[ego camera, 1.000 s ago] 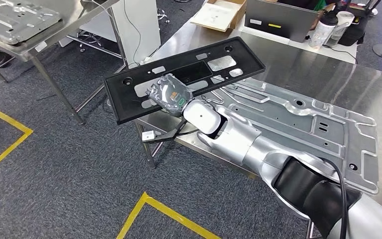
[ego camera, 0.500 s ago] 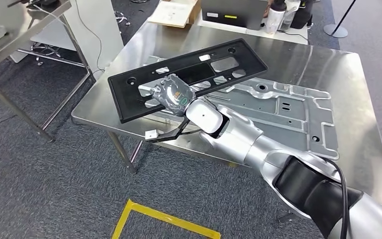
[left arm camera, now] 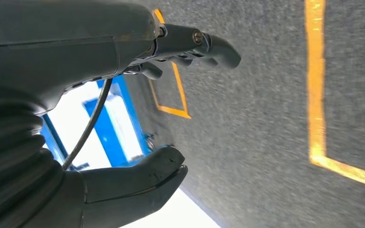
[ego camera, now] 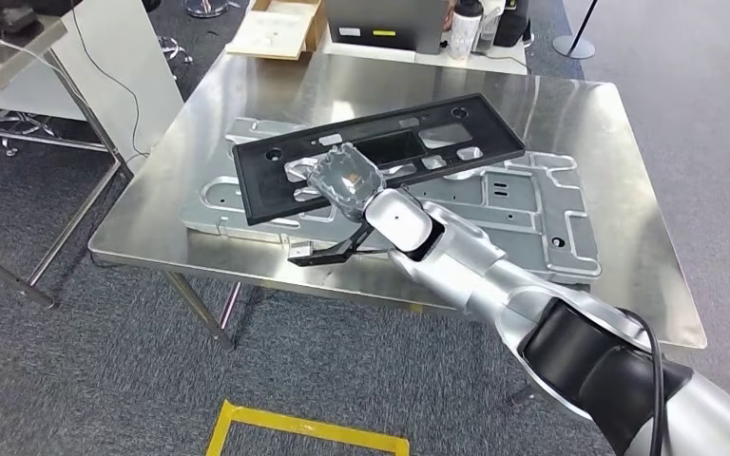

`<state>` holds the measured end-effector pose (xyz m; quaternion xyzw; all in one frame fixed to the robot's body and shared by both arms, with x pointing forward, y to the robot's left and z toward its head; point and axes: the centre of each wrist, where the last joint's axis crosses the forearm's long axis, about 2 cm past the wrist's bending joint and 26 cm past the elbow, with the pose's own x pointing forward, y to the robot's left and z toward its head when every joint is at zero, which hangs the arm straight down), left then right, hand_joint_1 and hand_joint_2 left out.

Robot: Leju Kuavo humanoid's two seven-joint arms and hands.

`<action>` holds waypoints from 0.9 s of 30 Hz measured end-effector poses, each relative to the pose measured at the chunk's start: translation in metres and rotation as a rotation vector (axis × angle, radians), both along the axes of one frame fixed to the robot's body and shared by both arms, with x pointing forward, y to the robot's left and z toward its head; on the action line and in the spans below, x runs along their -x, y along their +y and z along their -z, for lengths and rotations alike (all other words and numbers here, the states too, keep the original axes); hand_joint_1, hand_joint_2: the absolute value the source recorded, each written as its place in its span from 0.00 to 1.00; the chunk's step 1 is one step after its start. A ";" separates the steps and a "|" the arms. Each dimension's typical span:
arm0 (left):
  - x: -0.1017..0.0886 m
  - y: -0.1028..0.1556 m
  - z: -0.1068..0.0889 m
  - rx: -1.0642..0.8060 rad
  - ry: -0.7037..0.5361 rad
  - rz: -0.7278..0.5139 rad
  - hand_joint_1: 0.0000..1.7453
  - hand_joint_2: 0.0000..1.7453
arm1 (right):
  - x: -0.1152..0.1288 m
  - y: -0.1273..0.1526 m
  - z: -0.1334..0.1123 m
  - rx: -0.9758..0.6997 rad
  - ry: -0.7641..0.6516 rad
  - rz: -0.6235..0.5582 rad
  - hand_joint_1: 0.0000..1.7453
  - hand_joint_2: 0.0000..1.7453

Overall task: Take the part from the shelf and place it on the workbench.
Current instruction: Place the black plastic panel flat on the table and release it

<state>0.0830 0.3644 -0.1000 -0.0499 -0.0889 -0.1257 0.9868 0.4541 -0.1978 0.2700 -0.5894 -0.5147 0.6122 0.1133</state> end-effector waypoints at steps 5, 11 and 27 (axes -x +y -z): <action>0.000 0.000 0.000 0.004 0.002 -0.002 0.00 1.00 | -0.005 -0.009 0.007 -0.017 0.038 0.051 1.00 1.00; 0.000 0.000 0.000 0.006 0.002 -0.003 0.00 1.00 | -0.007 -0.013 0.010 -0.020 0.056 0.073 1.00 1.00; -0.002 0.002 -0.001 0.024 0.022 -0.041 0.00 1.00 | -0.015 -0.040 0.039 -0.054 0.234 0.241 1.00 1.00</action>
